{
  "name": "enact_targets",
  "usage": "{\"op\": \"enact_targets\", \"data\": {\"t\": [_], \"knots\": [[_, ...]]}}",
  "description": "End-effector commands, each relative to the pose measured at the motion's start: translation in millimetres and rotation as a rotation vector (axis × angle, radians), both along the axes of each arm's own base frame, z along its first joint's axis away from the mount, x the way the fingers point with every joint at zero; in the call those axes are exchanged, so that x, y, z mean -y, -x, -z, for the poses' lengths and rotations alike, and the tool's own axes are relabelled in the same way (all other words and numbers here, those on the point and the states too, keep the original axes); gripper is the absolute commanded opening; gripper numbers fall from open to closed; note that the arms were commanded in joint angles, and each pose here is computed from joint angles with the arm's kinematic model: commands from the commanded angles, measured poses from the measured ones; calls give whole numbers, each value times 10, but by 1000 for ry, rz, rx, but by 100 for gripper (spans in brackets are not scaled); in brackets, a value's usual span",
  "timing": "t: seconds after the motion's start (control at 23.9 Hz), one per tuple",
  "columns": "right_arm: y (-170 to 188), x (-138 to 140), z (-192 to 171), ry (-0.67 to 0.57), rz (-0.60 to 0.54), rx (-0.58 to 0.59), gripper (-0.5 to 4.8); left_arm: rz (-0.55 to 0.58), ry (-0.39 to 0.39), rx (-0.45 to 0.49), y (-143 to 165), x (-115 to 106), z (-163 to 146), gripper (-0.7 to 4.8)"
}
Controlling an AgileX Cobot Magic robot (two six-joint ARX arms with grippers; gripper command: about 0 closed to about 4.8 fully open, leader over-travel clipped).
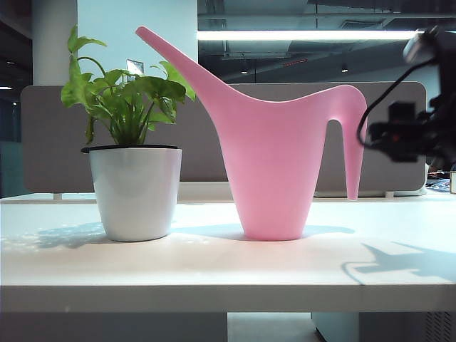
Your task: Pick up the watering can from the table, water the potted plant, and put the can back.
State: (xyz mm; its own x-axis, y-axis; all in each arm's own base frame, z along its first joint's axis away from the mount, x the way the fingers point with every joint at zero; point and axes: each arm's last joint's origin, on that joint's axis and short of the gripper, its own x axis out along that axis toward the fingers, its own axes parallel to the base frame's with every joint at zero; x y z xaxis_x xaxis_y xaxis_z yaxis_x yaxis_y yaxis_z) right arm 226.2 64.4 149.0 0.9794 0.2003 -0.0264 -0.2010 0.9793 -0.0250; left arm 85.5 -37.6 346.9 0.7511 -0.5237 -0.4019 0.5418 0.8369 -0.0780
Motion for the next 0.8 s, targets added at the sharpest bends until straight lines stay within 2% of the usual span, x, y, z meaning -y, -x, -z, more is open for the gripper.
{"op": "enact_targets", "data": {"t": [0.04,0.13,0.25,0.71,0.8], "knots": [[-194,-59,24,-20,-3,34,276,0,3,10,1,-1,-16,3],[-285,-88,31,-39,-7,31,279,0,3,9,1,-1,-15,3],[-463,-144,-33,-49,-22,60,338,0,3,10,1,-1,-15,3],[-836,-253,-129,-42,-17,37,336,0,3,10,1,-1,-15,3],[-869,-262,-125,-42,-17,38,322,0,3,10,1,-1,-15,3]]}}
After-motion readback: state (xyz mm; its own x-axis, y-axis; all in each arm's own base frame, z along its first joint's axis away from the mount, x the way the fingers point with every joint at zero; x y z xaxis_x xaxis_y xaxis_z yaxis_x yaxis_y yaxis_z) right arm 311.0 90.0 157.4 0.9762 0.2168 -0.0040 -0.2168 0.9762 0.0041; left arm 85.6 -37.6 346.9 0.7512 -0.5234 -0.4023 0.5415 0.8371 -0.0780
